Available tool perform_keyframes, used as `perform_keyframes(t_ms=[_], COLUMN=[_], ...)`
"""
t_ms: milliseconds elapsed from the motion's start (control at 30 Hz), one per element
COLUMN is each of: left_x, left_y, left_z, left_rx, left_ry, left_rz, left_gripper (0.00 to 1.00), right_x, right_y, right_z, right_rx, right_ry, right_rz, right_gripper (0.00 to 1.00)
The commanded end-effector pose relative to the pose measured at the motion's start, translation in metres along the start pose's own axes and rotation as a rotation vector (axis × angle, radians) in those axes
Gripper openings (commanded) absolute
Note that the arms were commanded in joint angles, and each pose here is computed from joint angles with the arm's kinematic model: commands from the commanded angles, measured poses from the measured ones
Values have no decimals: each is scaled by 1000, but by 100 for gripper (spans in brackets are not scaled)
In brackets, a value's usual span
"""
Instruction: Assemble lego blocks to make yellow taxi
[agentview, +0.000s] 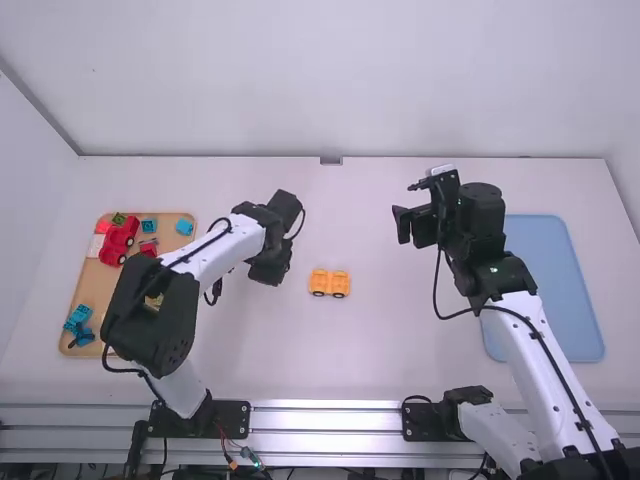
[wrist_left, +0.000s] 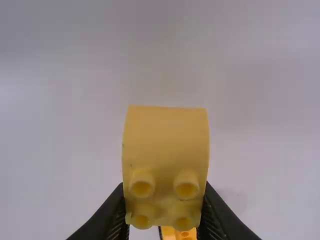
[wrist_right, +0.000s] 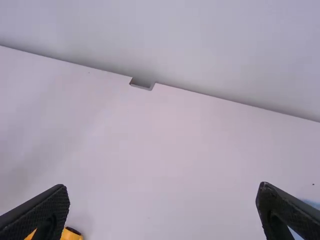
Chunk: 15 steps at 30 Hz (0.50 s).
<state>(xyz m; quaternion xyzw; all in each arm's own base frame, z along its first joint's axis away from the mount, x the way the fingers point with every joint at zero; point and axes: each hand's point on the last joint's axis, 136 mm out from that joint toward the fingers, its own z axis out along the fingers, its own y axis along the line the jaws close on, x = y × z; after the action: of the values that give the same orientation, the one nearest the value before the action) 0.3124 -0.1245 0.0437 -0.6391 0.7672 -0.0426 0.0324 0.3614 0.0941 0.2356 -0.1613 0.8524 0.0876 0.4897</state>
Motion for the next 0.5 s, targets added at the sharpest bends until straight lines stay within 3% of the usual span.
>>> perform_keyframes(t_ms=[0, 467], left_x=[5, 8], left_y=[11, -3], left_z=[12, 44], left_rx=[-39, -9], left_ry=[26, 42], left_rz=[-137, -232], left_gripper=[2, 2], right_x=[-4, 0], right_y=[-1, -2], right_z=[8, 18], right_rx=[-4, -5], right_ry=[6, 17], right_rz=[2, 53], right_gripper=[99, 99])
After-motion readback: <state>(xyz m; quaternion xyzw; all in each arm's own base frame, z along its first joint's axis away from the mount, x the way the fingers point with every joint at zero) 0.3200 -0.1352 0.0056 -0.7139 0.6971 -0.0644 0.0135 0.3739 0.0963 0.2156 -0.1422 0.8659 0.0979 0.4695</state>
